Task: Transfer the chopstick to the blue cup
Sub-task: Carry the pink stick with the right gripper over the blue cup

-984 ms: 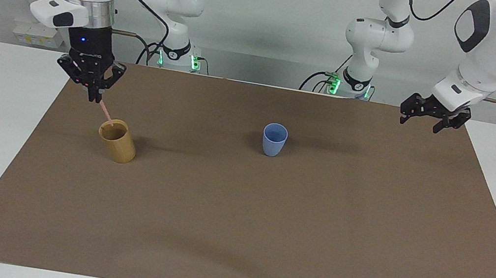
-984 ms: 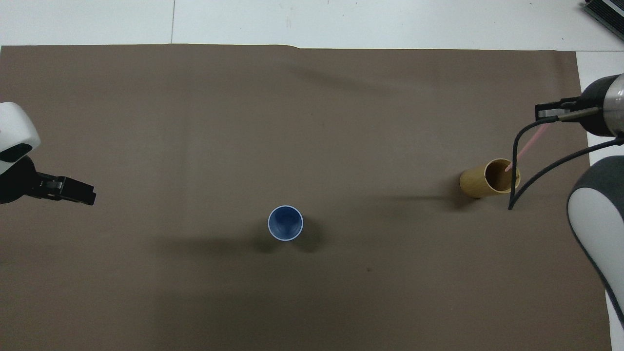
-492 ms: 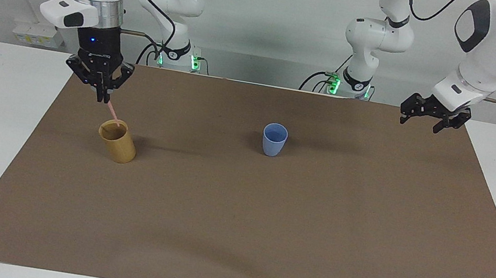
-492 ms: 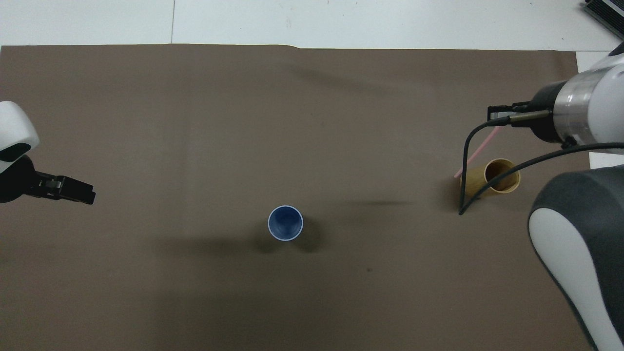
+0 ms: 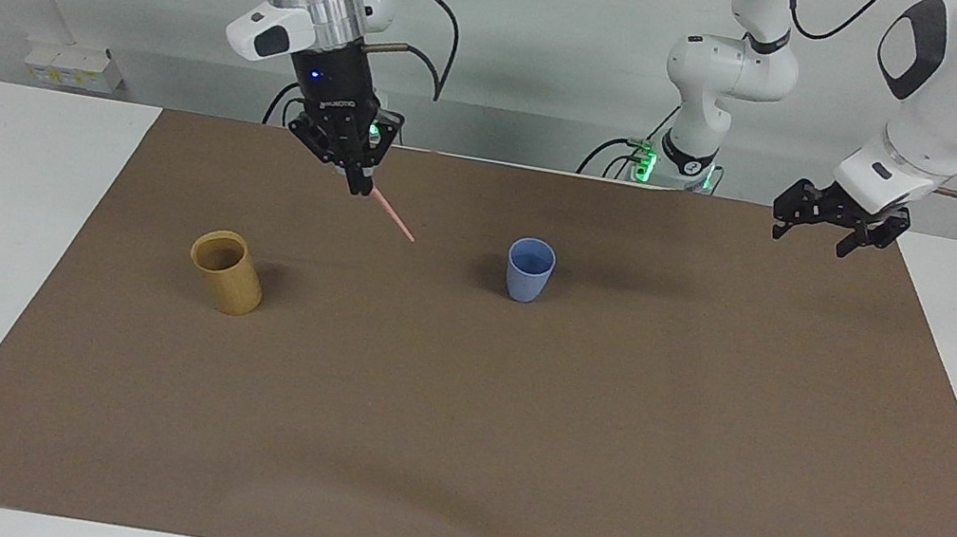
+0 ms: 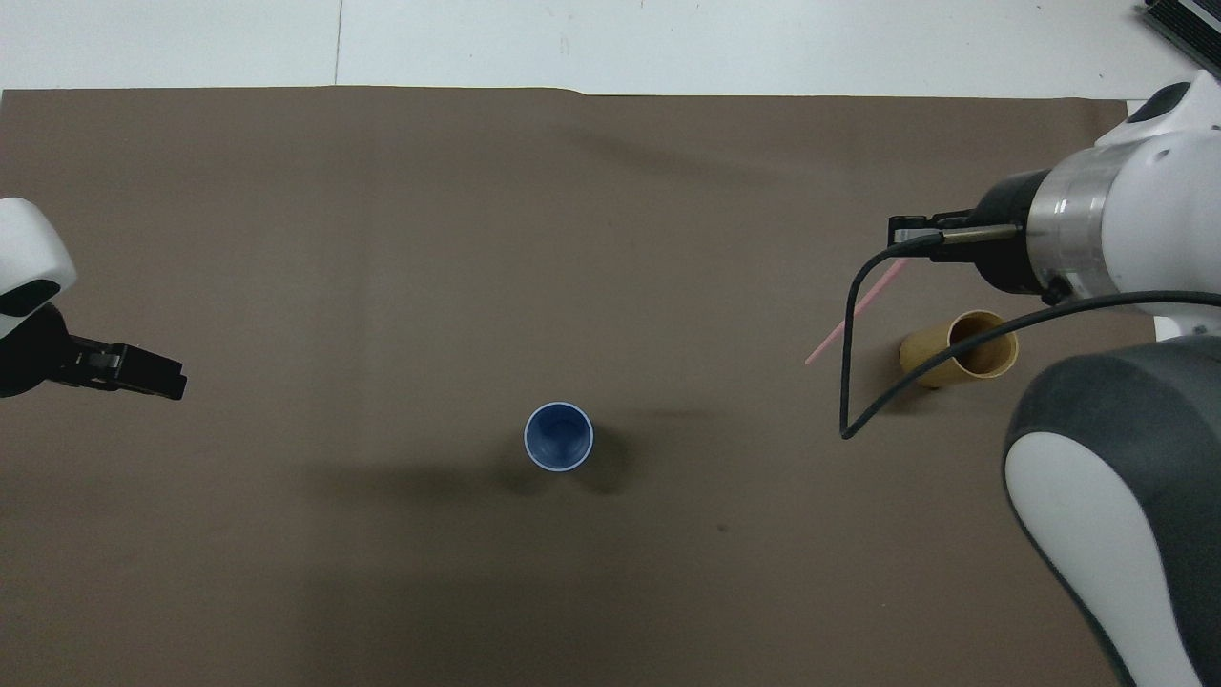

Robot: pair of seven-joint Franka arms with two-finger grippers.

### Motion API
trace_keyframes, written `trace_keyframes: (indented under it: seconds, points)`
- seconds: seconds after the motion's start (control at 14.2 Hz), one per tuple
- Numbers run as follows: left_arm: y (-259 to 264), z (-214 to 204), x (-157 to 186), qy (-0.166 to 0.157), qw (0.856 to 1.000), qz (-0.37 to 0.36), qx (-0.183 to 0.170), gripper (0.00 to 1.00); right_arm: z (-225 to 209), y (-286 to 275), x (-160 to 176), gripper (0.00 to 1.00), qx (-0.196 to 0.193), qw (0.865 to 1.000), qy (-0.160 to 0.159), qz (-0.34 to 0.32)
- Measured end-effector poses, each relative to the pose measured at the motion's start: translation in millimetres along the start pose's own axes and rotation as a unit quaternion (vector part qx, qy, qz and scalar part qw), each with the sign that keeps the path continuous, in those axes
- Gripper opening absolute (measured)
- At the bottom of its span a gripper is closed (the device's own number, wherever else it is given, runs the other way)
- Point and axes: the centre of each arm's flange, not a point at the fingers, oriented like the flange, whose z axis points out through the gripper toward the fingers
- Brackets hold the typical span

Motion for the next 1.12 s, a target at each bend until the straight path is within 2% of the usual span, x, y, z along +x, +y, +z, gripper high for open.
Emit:
trace_keyframes:
  seconds: [0.28, 0.56, 0.84, 1.12]
  points:
    - [0, 0, 0, 0.000, 1.000, 0.000, 0.000, 1.00, -6, -22, -19, 0.09, 0.001, 1.000, -0.006, 0.019]
    - [0, 0, 0, 0.000, 1.000, 0.000, 0.000, 1.00, 6, -59, -46, 0.09, 0.001, 0.999, -0.021, 0.036]
    - [0, 0, 0, 0.000, 1.000, 0.000, 0.000, 1.00, 34, -93, -67, 0.09, -0.027, 0.999, -0.015, 0.036]
    - [0, 0, 0, 0.000, 1.000, 0.000, 0.000, 1.00, 60, -114, -75, 0.09, -0.036, 0.999, -0.003, 0.041]
